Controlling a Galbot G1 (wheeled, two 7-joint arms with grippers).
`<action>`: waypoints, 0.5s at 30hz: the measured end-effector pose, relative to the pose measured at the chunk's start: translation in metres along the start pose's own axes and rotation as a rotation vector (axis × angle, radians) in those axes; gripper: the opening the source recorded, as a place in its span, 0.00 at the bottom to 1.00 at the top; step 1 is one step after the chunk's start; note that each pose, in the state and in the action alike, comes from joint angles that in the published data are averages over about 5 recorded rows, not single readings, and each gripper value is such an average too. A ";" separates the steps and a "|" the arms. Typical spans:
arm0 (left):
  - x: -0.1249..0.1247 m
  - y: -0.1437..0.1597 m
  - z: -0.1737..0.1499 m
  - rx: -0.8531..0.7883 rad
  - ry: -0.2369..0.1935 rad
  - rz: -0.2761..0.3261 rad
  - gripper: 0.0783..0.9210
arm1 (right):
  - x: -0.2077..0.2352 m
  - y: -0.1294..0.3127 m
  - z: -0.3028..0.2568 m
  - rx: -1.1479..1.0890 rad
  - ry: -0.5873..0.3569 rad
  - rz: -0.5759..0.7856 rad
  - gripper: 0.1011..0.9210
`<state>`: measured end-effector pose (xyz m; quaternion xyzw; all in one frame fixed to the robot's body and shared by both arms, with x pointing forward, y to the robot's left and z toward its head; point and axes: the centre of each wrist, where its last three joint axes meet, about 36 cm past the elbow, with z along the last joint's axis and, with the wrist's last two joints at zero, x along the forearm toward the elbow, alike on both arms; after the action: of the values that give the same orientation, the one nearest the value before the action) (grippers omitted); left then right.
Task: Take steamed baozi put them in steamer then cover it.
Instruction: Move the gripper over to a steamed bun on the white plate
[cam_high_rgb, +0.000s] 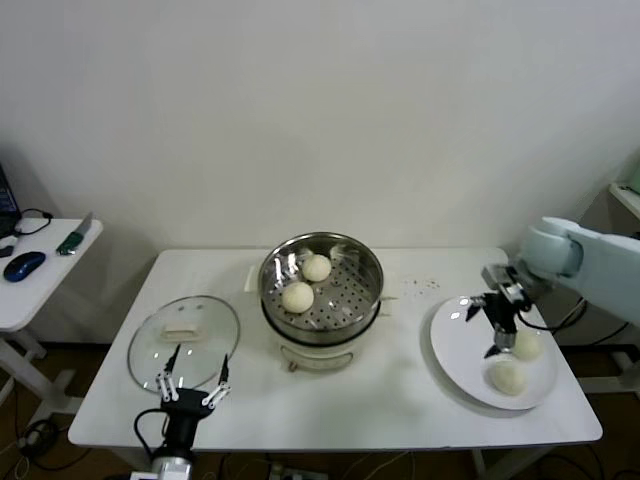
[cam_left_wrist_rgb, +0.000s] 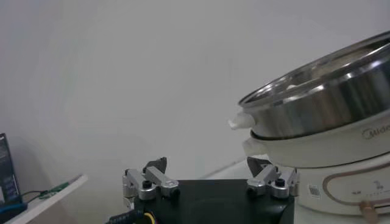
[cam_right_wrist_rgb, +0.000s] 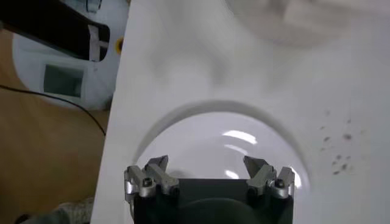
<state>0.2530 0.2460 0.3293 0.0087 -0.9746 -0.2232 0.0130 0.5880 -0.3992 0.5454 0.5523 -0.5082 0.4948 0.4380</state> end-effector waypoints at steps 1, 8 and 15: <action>0.000 0.000 0.000 0.000 0.002 0.000 0.88 | -0.006 0.004 0.006 -0.006 0.004 -0.003 0.88; 0.003 -0.002 0.004 0.000 0.014 0.002 0.88 | -0.035 0.025 0.038 -0.046 0.037 -0.011 0.88; 0.005 -0.004 0.008 0.001 0.023 0.005 0.88 | -0.050 0.031 0.056 -0.074 0.065 -0.011 0.88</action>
<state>0.2475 0.2456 0.3208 0.0088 -0.9745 -0.2227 0.0249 0.5629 -0.4509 0.4883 0.5221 -0.5087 0.4909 0.4771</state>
